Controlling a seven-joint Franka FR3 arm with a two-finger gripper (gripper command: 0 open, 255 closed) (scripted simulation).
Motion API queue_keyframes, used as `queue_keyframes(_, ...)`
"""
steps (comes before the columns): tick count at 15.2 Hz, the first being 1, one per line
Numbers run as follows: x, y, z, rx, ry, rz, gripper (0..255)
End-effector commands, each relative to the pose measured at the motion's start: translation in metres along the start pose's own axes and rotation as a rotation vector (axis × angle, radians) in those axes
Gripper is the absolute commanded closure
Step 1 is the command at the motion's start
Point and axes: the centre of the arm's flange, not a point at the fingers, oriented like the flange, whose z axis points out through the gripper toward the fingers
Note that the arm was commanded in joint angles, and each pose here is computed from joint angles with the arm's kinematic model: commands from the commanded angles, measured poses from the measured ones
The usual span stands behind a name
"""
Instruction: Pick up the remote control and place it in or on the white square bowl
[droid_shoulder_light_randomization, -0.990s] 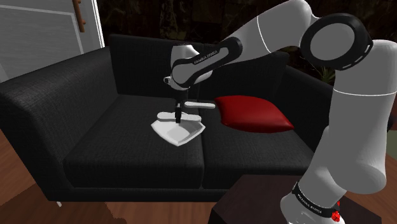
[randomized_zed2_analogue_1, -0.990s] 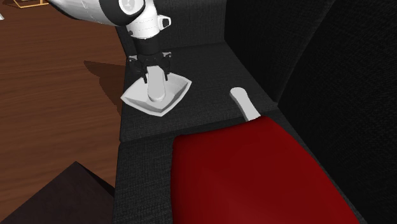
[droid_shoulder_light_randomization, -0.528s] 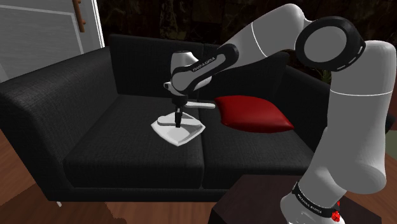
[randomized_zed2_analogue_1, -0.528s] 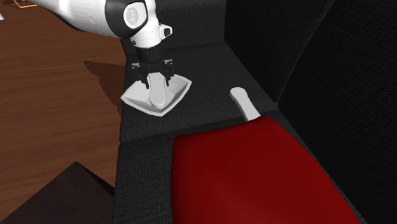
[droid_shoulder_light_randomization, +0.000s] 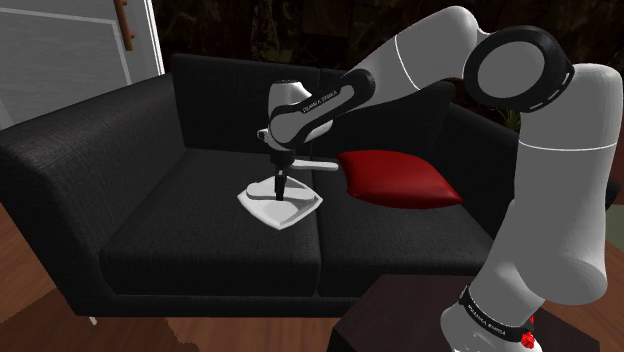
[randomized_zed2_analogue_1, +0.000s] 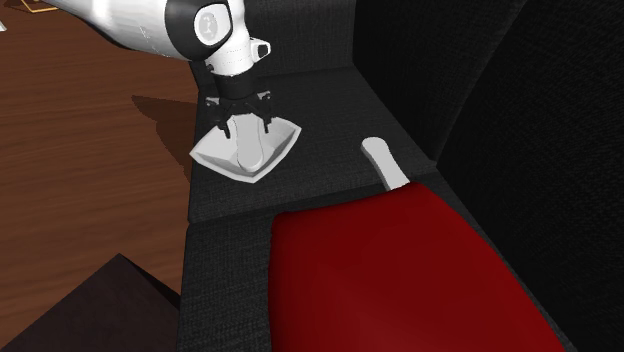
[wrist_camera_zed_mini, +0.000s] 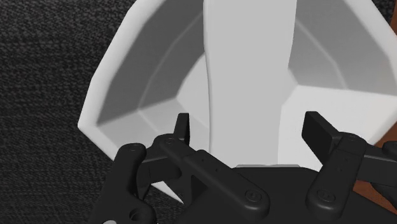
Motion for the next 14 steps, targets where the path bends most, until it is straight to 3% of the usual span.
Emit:
queue_keyframes(1, 0.0, 0.0, 0.0, 0.0, 0.0, 0.0, 0)
queue_keyframes(3, 0.0, 0.0, 0.0, 0.0, 0.0, 0.0, 0)
queue_keyframes(7, 0.0, 0.0, -0.05, 0.0, 0.0, 0.0, 0)
queue_keyframes(14, 0.0, 0.0, -0.05, 0.0, 0.0, 0.0, 0)
